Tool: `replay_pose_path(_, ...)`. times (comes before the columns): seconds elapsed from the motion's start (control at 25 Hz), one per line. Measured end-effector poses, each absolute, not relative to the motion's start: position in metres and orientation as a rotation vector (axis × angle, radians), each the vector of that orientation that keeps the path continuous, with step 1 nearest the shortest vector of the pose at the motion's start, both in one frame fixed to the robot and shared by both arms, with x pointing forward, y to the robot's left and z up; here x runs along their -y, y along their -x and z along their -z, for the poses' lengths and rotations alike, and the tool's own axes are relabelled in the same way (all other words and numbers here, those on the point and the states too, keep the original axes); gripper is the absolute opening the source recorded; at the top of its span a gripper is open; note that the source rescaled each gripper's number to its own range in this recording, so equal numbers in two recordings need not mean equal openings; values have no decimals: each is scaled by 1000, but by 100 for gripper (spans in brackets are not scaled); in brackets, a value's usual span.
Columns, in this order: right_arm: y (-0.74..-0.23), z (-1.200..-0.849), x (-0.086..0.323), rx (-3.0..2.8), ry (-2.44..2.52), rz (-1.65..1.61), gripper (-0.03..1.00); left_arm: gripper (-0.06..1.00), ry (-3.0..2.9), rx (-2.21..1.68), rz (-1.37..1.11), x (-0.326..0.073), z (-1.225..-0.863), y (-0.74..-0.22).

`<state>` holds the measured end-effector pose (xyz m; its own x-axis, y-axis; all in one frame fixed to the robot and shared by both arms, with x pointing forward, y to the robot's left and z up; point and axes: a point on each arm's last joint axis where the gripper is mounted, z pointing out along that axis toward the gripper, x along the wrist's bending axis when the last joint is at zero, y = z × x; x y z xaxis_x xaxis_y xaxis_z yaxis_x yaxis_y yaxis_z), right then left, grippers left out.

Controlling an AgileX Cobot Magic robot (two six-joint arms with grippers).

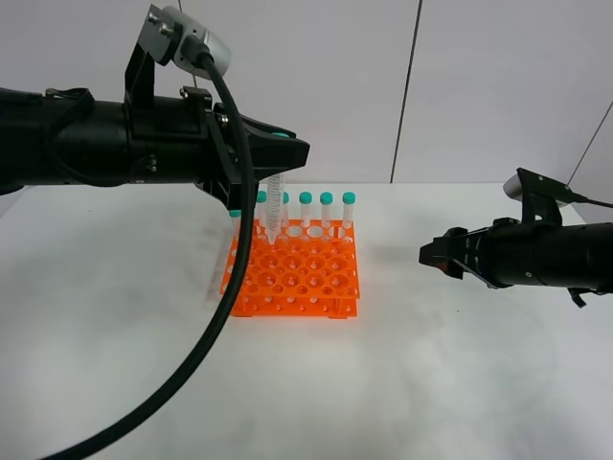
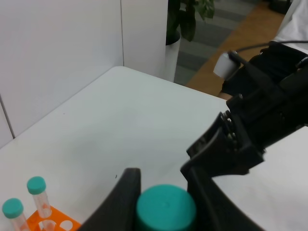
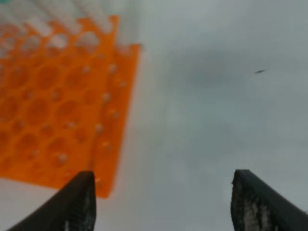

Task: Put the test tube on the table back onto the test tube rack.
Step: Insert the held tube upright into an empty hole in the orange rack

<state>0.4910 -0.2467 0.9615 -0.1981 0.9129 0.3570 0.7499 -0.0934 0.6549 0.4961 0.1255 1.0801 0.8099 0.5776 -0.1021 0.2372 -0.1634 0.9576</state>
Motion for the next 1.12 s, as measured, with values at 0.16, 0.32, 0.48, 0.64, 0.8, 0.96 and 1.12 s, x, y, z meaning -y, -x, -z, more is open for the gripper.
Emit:
replay_pose_path(0.16, -485, -962, 242, -2131, -1875, -1127, 67, 0, -1745, -634, -338, -125, -1080, -496)
replay_pose_path(0.32, -488, -955, 265, -1980, -1973, -858, 67, 0, -1745, -635, -337, -125, -1080, -496)
replay_pose_path(0.48, -497, -957, 294, -1840, -2007, -723, 61, 0, -1744, -637, -336, -125, -1080, -496)
replay_pose_path(0.64, -504, -964, 307, -1815, -1999, -669, 59, 0, -1744, -638, -335, -125, -1080, -496)
replay_pose_path(0.8, -512, -979, 315, -1854, -1962, -631, 59, 0, -1744, -638, -335, -125, -1080, -496)
replay_pose_path(0.96, -514, -991, 329, -1923, -1949, -534, 59, 0, -1744, -638, -335, -125, -1080, -496)
replay_pose_path(1.12, -509, -992, 346, -1924, -1998, -460, 59, 0, -1744, -638, -335, -125, -1080, -496)
